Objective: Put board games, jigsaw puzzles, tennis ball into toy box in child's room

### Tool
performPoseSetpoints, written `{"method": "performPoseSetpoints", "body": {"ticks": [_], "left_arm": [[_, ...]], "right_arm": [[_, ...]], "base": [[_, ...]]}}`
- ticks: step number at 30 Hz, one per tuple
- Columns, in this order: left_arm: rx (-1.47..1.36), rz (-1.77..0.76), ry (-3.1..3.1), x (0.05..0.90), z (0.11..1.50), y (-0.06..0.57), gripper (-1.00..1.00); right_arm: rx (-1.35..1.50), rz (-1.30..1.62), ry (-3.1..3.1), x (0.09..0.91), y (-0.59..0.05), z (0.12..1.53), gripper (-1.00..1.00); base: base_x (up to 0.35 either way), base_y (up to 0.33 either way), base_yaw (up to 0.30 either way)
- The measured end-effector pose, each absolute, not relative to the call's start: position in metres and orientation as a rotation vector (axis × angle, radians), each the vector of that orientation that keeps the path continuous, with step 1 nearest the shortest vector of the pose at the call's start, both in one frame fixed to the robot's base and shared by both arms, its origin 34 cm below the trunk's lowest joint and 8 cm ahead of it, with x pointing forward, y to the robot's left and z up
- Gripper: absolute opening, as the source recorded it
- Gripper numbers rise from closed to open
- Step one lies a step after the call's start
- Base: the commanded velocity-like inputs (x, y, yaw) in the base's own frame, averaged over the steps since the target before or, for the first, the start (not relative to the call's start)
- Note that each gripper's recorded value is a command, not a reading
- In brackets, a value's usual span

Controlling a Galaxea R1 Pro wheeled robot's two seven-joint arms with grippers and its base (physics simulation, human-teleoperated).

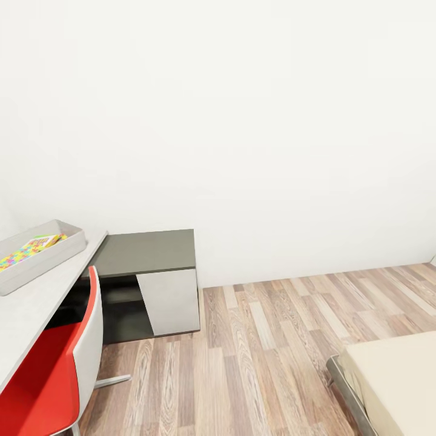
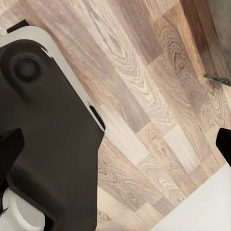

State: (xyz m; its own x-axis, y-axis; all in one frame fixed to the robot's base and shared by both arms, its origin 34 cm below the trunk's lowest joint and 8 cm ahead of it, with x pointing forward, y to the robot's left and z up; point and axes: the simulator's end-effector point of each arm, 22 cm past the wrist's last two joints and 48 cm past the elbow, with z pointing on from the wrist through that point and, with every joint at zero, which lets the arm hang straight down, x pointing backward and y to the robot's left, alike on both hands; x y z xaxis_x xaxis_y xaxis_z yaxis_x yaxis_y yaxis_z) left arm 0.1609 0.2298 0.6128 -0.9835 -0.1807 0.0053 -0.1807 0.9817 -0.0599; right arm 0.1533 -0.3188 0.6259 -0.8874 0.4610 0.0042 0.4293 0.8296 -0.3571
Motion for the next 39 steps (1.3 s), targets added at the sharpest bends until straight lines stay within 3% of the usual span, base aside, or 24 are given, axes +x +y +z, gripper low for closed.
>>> {"method": "performPoseSetpoints", "body": {"ticks": [39], "left_arm": [[-0.285, -0.095, 3.127, 0.1609, 0.6128, 0.2297, 1.00]], "right_arm": [[-0.712, 0.537, -2.918, 0.1533, -0.3188, 0.6259, 1.00]], "base": [[0.000, 0.000, 0.000]]}}
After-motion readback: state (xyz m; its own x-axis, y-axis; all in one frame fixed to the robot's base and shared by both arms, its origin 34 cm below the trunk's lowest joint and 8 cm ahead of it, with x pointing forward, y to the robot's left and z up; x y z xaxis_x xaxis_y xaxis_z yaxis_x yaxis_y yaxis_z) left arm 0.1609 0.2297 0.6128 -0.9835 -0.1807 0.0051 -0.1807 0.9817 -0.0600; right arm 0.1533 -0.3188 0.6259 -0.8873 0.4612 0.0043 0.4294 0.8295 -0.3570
